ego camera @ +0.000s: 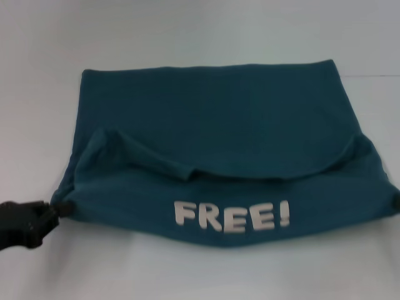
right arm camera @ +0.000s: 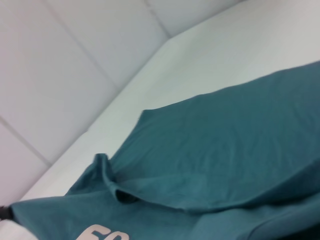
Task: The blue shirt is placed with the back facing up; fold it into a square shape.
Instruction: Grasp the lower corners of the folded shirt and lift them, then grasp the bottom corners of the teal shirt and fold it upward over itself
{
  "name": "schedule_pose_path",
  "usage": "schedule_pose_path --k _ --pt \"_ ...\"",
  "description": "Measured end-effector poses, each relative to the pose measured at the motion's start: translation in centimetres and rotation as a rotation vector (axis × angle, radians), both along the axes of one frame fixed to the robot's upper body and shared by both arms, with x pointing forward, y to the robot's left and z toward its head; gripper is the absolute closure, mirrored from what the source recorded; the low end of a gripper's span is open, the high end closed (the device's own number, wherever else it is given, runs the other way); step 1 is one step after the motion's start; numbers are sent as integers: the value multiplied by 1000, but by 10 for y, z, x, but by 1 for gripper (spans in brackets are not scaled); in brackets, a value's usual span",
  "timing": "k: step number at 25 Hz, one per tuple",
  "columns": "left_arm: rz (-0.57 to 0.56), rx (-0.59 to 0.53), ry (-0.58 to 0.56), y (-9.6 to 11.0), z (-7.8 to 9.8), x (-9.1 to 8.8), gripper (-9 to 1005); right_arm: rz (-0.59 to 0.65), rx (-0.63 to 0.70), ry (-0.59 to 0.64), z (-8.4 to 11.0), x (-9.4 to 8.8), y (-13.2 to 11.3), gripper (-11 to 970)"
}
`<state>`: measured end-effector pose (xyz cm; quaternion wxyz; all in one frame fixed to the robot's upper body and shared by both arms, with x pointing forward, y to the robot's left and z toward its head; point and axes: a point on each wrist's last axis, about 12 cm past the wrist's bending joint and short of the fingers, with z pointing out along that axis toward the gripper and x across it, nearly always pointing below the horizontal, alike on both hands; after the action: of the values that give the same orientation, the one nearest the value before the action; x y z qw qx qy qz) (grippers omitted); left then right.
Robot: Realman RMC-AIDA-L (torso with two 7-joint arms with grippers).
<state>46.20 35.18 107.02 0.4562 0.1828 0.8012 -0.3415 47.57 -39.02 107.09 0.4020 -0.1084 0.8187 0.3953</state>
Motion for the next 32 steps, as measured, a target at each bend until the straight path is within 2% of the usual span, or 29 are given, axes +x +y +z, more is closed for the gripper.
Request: schedule_pose_path --k 7,12,17,21,24,27,29,32 --pt "-77 -85 68 9 6 -35 977 74 5 -6 3 -38 -11 889" --pt "-119 -106 154 10 3 -51 976 120 1 23 -1 -60 -15 881" --pt "-165 -130 221 10 4 -65 976 163 -1 57 -3 -75 -16 874" --pt "-163 -131 248 11 3 -69 976 182 7 52 -2 -81 -16 868" --pt "-161 -134 237 11 5 -63 977 163 10 30 0 -78 -18 863" --pt "-165 -133 216 10 10 -46 977 147 8 -10 7 -62 -18 859" --pt "-164 -134 198 8 13 -32 977 128 3 -39 12 -48 -19 856" --pt "-156 -129 158 1 20 8 977 92 -20 -81 20 -21 -19 851"
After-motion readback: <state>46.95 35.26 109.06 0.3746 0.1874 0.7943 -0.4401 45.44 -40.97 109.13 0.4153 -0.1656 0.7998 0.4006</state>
